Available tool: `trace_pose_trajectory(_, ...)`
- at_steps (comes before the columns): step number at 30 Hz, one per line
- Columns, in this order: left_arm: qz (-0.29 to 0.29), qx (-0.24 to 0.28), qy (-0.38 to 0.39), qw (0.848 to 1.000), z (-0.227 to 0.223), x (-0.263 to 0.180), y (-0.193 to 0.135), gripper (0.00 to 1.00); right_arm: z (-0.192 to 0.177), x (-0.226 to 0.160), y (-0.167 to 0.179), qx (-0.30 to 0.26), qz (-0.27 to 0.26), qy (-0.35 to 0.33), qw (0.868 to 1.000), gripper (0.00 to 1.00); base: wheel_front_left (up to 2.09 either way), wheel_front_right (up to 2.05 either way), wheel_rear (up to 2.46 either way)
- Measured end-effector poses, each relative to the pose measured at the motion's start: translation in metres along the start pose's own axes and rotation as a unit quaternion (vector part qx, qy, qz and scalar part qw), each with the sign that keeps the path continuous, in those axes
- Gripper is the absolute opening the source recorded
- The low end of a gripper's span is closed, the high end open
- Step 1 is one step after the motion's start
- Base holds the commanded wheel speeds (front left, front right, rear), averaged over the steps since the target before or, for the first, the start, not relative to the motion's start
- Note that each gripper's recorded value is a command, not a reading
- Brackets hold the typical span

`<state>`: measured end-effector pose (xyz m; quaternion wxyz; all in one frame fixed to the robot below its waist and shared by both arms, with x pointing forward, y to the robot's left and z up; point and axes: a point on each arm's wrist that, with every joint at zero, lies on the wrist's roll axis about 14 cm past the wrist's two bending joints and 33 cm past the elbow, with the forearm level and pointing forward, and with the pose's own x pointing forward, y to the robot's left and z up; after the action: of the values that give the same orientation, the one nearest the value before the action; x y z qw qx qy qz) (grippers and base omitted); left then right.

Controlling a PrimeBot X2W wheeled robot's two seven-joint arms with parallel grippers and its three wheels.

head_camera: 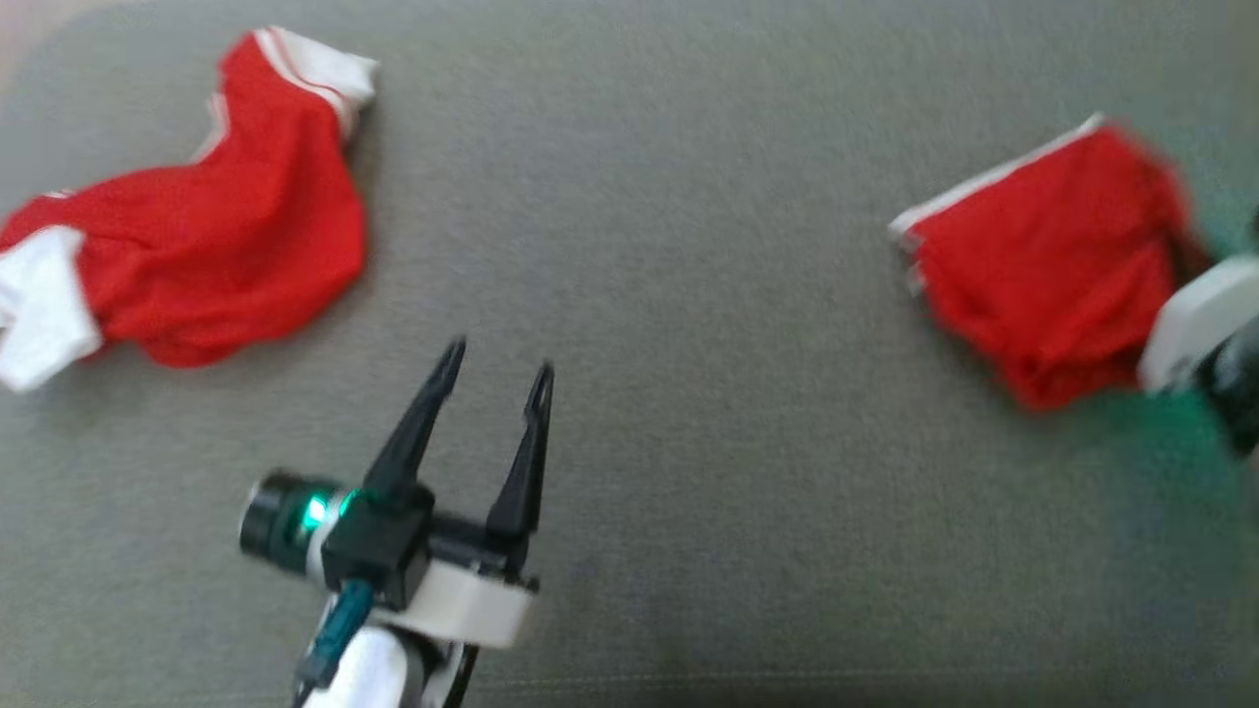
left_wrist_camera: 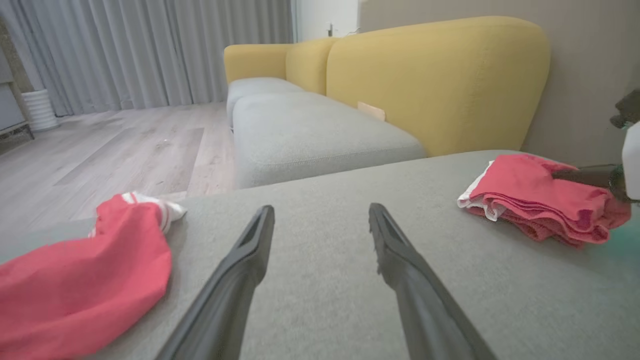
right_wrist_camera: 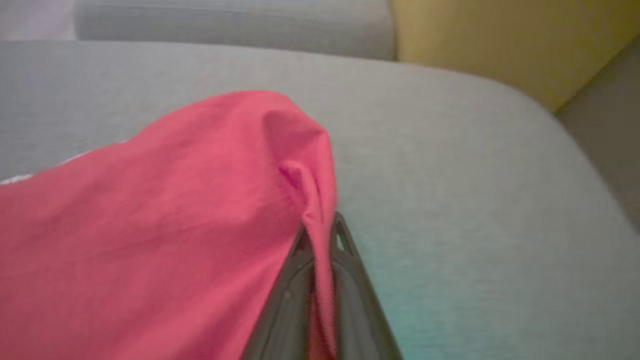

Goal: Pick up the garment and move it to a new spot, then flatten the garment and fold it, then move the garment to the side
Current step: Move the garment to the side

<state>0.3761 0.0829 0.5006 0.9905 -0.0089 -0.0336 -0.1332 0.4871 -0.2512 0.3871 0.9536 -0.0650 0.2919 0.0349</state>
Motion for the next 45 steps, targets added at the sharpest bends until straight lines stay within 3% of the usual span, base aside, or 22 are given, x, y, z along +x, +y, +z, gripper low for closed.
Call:
trace_pose_trajectory(6, -0.064, -0.012, -0.040, 0.997, 0.010, 0.048, -0.026, 1.00, 0.031, 0.006, -0.078, -0.035, -0.079, -0.023, 0.996, 0.00, 0.00, 0.00, 0.00)
trace_pose_trajectory(11, -0.114, -0.032, -0.064, 0.991, 0.007, 0.083, -0.050, 1.00, 0.018, 0.003, -0.133, -0.046, -0.141, -0.003, 0.989, 0.00, 0.00, 0.00, 0.00)
trace_pose_trajectory(19, -0.140, -0.052, -0.058, 0.987, -0.012, 0.102, -0.063, 1.00, 0.025, -0.015, -0.199, -0.082, -0.221, -0.011, 0.972, 0.00, 0.00, 0.00, 0.00)
trace_pose_trajectory(20, -0.142, -0.052, -0.056, 0.987, -0.014, 0.102, -0.064, 1.00, 0.028, -0.016, -0.203, -0.086, -0.228, -0.015, 0.970, 0.07, 0.00, 0.00, 0.00)
trace_pose_trajectory(21, -0.144, -0.052, -0.055, 0.987, -0.015, 0.101, -0.065, 1.00, 0.031, -0.018, -0.207, -0.089, -0.234, -0.019, 0.968, 0.78, 0.00, 0.00, 0.00)
trace_pose_trajectory(22, -0.145, -0.051, -0.055, 0.987, -0.015, 0.101, -0.065, 1.00, 0.035, -0.020, -0.210, -0.091, -0.241, -0.025, 0.966, 1.00, 0.00, 0.00, 0.00)
trace_pose_trajectory(25, -0.143, -0.045, -0.058, 0.987, -0.011, 0.099, -0.063, 1.00, 0.055, -0.027, -0.214, -0.098, -0.257, -0.063, 0.959, 1.00, 0.00, 0.00, 0.00)
trace_pose_trajectory(28, -0.135, -0.037, -0.067, 0.988, -0.001, 0.097, -0.060, 1.00, 0.068, -0.028, -0.200, -0.107, -0.253, -0.093, 0.957, 1.00, 0.00, 0.00, 0.00)
trace_pose_trajectory(31, -0.124, -0.030, -0.075, 0.989, 0.011, 0.091, -0.055, 1.00, 0.064, -0.024, -0.165, -0.097, -0.225, -0.114, 0.963, 1.00, 0.00, 0.00, 0.00)
trace_pose_trajectory(38, -0.091, -0.023, -0.064, 0.994, 0.021, 0.059, -0.045, 1.00, 0.044, -0.023, -0.068, -0.033, -0.129, -0.144, 0.981, 1.00, 0.00, 0.00, 0.00)
trace_pose_trajectory(45, 0.002, -0.021, -0.023, 0.999, 0.013, 0.008, -0.007, 1.00, 0.039, -0.051, 0.035, 0.000, -0.008, -0.191, 0.981, 1.00, 0.00, 0.00, 0.00)
